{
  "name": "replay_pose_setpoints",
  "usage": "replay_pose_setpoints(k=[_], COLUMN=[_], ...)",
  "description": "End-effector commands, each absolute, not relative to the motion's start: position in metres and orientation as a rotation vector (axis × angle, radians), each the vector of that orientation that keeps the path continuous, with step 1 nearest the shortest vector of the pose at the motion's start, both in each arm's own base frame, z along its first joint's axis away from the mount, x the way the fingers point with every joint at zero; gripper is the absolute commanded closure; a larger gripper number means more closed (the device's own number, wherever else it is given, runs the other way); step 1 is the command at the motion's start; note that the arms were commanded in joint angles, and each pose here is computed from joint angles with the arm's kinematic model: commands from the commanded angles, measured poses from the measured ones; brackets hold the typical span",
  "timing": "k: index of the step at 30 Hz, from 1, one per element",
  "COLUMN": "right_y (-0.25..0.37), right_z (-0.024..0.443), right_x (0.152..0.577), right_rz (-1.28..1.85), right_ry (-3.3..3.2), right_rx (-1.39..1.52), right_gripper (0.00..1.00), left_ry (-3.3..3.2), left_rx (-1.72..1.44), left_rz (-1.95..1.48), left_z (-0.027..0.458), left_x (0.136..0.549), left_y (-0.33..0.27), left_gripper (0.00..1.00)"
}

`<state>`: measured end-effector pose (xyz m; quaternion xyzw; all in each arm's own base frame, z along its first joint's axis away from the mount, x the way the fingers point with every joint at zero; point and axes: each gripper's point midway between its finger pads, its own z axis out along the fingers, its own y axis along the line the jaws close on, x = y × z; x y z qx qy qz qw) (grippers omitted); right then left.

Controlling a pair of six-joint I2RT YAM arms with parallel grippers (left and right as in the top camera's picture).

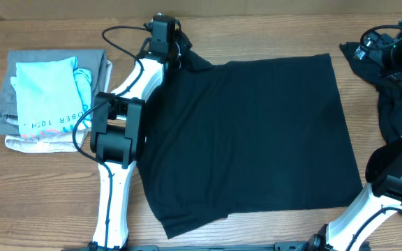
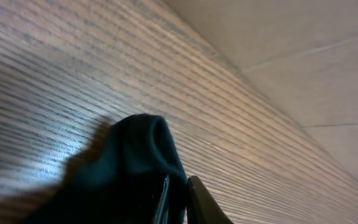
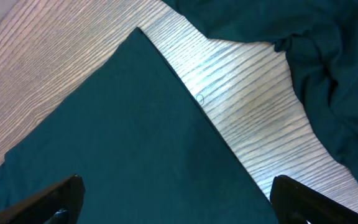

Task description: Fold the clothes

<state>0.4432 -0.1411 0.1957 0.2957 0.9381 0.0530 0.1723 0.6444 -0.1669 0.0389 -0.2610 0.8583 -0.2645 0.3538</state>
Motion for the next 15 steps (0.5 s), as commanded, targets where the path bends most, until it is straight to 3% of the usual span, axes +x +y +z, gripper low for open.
replay_pose_setpoints(k=[1,13,15], right_y=[-0.14,-0.14,-0.14], right_z=[0.199,0.198,0.198], right_x=[0.446,0.446,0.446], right_rz=[0.157,0.158,0.157], right_ry=[2.651,2.652,2.652], right_rx=[0.831,0.831,0.831], right_gripper=[0.0,0.0,0.0], left_ry=[2.19,2.072,2.078], left_rx=[-0.659,-0.568,-0.532], left_rz=[-0.683,-0.831,-0.832], left_z=[0.039,0.072,0.072], left_x=[0.651,0.666,0.665], left_y=[-0.171,-0.188,-0.19], left_gripper=[0.87,0.87,0.91])
